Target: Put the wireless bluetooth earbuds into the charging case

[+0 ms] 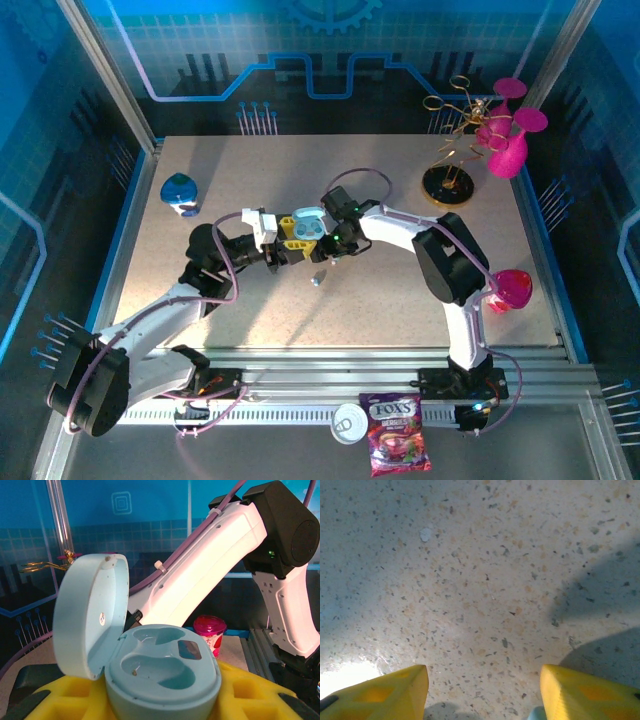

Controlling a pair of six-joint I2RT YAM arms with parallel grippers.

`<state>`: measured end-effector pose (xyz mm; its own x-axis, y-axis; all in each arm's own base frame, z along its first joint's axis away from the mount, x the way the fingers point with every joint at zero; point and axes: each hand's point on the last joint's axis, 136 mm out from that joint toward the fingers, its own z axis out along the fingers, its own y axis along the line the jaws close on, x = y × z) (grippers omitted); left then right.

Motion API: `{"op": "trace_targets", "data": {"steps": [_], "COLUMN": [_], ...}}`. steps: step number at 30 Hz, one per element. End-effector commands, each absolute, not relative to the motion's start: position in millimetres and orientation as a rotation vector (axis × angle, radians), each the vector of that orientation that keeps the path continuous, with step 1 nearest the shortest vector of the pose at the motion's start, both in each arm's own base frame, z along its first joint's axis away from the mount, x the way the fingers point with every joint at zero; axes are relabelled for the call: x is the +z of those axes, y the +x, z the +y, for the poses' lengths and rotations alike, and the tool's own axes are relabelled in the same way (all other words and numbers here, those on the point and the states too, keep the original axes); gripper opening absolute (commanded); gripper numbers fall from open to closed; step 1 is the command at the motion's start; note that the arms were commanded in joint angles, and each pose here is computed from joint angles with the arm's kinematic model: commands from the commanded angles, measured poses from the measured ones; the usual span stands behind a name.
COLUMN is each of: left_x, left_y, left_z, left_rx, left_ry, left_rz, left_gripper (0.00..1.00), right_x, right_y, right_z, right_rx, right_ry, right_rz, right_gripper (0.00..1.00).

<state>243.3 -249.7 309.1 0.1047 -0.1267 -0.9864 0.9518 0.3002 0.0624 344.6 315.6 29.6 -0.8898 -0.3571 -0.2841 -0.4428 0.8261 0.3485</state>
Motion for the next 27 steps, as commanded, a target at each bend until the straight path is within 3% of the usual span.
{"op": "trace_targets", "data": {"steps": [1,27], "left_x": [310.0,312.0], "left_y": [240.1,239.4], "left_z": [-251.9,-250.3], "left_rx": [-0.989,-0.977], "left_ry": [0.953,0.949], "left_rz": [1.15,1.143], "left_gripper": [0.29,0.3], "right_x": [23.1,48.1], "right_y": [331.5,277.3], "right_z": [321.4,329.4], "right_rx": [0.603,0.628], "right_ry": [-0.704,-0.977], "right_rz": [2.837,2.803], "right_gripper": [0.61,0.54]}}
